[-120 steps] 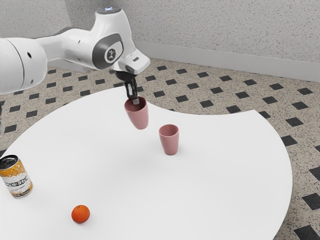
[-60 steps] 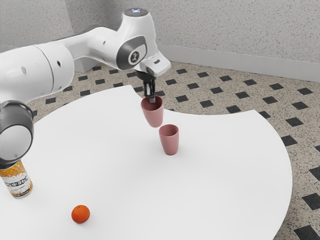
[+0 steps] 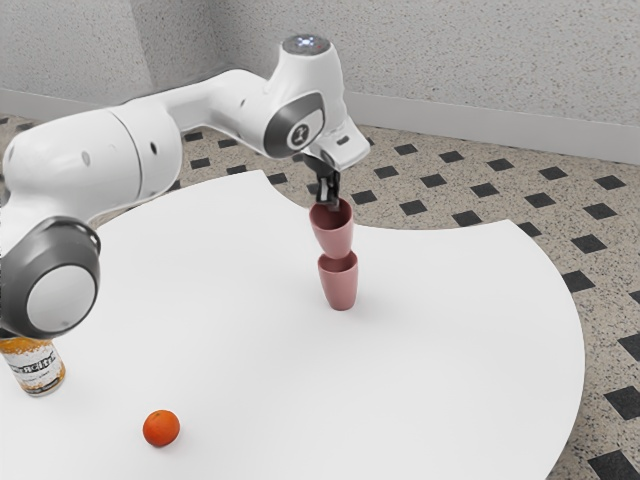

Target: Place the left cup onto the right cup

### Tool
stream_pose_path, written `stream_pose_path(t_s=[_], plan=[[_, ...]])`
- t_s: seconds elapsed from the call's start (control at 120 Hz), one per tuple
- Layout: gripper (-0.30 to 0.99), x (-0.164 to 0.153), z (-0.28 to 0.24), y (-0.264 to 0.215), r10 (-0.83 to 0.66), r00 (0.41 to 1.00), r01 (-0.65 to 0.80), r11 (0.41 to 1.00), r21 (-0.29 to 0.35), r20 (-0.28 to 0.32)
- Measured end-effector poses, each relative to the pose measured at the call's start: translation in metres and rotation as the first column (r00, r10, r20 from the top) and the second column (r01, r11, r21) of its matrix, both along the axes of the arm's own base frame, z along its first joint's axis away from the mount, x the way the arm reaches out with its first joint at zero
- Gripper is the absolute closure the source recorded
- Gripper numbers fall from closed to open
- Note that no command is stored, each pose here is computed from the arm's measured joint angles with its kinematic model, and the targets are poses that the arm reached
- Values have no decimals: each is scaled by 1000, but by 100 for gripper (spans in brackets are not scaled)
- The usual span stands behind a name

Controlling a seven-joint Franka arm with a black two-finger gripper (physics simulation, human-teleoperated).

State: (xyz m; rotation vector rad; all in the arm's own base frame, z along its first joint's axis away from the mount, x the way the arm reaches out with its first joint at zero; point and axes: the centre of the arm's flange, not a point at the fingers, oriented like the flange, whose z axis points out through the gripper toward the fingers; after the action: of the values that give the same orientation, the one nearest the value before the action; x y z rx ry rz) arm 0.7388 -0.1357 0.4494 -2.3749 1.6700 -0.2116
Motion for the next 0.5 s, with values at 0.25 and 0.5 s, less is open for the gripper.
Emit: stream_pose_path(t_s=[0.25, 0.5], plan=[[79, 8, -21, -3, -26, 1000, 26, 1000, 7, -6], [79, 10, -27, 2, -30, 999, 30, 1000, 5, -15]])
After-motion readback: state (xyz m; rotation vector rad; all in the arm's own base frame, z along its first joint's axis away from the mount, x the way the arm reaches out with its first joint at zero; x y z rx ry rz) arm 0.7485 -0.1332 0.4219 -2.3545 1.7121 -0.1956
